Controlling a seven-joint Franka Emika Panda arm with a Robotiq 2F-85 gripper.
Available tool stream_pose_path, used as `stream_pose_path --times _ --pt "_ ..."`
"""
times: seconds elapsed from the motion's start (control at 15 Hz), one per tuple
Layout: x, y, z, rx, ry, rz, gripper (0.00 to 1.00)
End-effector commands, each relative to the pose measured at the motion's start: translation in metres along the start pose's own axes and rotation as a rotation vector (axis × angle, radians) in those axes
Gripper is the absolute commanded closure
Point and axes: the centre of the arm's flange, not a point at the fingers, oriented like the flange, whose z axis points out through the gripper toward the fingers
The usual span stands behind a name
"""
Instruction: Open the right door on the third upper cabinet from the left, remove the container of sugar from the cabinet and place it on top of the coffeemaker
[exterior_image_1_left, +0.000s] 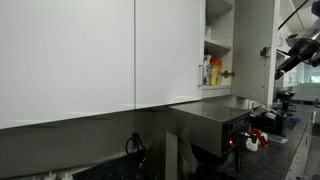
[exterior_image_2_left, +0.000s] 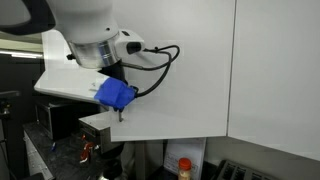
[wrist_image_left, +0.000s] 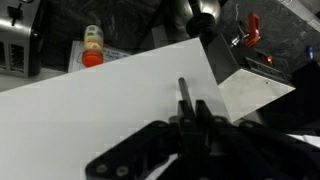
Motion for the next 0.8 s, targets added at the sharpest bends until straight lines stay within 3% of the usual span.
stream_pose_path --times 0.0,0.73 --pt "0.004 0.009 -0.046 0.038 0.075 0.058 0.98" --pt "-0.034 0.035 -0.079 0.064 0.092 0.074 0.98"
